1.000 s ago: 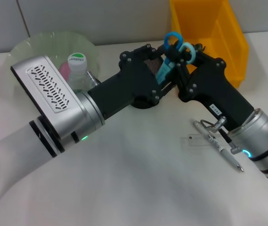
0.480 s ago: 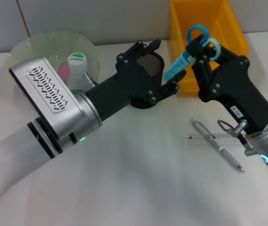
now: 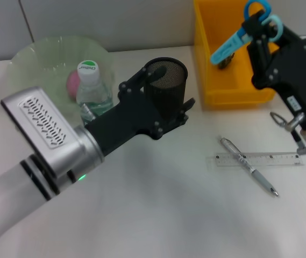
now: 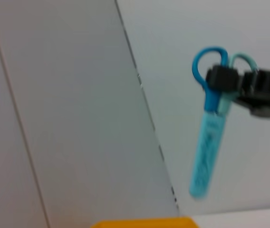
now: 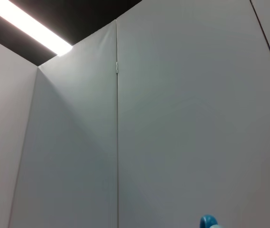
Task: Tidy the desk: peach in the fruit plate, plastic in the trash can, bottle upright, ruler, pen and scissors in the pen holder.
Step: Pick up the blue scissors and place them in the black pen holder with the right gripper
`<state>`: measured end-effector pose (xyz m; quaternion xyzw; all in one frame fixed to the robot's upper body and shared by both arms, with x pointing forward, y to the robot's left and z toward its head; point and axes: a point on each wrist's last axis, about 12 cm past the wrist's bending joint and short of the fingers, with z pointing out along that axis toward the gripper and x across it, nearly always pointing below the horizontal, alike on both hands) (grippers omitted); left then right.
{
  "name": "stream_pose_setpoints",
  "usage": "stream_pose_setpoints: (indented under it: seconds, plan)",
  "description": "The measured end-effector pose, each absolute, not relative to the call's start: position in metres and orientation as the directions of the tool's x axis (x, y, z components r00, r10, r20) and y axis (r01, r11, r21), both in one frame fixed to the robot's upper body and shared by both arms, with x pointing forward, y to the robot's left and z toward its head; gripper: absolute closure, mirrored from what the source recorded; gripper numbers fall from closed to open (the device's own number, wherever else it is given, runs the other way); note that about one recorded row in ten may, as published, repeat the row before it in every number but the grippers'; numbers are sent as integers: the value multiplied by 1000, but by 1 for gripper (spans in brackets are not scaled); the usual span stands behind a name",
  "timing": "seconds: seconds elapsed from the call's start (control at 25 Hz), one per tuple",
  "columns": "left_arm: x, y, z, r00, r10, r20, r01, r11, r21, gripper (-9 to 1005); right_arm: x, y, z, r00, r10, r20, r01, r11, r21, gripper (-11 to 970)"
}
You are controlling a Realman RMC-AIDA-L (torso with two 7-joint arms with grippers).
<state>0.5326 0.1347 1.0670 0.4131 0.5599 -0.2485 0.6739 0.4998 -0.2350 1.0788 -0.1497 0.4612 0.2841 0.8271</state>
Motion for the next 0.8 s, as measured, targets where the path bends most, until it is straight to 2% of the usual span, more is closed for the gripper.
stream_pose_setpoints:
  seconds: [0.32,0.8]
  plan:
    - [510,162,1046,178,145,-973,766,601,229,198,535,-234,1090,400,278,-873,-601,799,-21,863]
    - [492,185,1034,120,116,-986,727,666,167,198,587,-202,1094,264,164,-951,-599,801,-28,847]
